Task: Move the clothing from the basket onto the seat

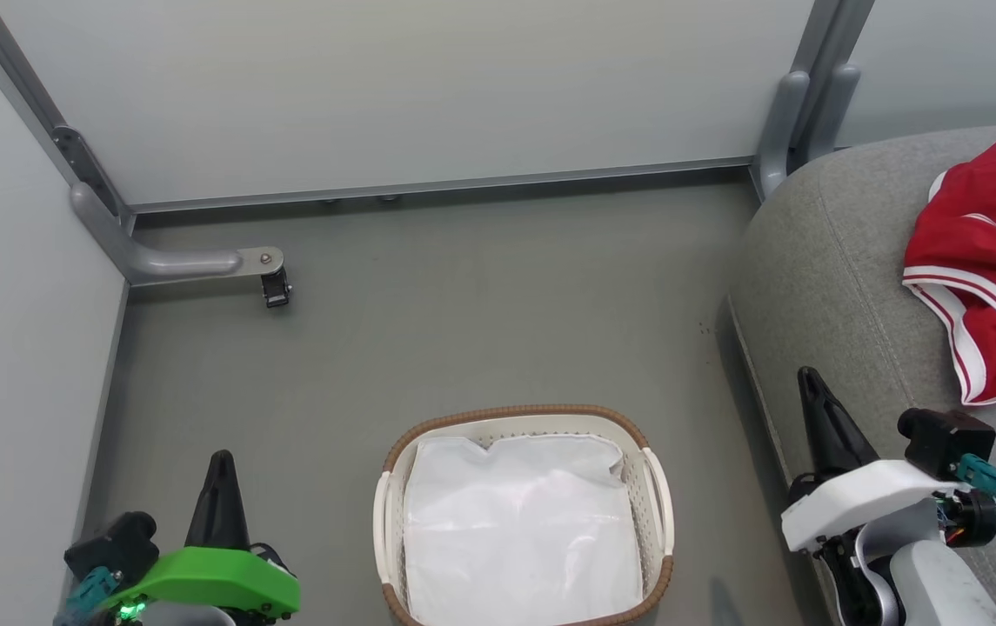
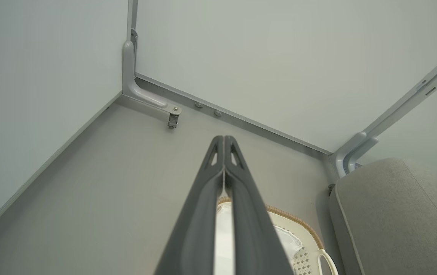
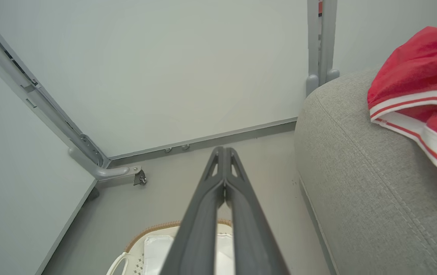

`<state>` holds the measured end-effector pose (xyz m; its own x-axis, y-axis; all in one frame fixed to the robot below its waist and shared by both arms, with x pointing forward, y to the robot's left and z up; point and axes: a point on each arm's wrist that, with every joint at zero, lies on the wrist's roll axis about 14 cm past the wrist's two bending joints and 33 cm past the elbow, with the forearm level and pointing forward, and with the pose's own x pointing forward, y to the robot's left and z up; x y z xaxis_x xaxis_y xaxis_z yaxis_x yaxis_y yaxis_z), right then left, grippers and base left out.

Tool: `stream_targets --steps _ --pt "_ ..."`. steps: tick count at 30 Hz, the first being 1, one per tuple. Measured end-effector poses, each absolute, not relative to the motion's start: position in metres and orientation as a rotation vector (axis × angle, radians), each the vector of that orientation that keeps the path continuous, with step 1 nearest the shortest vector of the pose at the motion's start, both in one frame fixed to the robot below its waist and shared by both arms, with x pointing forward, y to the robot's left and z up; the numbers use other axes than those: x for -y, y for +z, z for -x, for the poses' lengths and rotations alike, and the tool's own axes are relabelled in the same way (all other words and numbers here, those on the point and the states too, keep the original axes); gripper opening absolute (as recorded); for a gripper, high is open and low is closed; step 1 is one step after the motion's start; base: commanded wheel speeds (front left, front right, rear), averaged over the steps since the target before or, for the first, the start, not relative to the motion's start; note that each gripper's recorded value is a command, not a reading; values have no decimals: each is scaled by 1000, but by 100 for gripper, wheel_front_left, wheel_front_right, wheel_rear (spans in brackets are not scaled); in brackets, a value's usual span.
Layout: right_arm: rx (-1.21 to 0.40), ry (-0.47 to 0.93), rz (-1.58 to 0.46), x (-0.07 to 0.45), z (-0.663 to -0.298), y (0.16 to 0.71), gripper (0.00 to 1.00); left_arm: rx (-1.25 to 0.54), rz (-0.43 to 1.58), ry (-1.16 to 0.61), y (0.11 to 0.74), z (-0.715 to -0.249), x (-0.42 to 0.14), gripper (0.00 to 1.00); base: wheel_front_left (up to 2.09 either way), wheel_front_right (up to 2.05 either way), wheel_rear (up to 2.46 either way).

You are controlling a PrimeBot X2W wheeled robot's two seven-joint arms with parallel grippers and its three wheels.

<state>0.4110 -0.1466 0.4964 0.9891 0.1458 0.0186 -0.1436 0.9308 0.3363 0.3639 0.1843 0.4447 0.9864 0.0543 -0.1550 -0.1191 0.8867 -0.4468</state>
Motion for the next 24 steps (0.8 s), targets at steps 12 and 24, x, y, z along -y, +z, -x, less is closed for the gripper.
stream_targets --steps 12,24 --pt "-30 93 -547 158 -410 496 0 -151 656 125 445 -365 -190 0 0 0 0" --pt "-45 53 -721 167 -408 495 0 -148 819 141 449 -367 -194 0 0 0 0"
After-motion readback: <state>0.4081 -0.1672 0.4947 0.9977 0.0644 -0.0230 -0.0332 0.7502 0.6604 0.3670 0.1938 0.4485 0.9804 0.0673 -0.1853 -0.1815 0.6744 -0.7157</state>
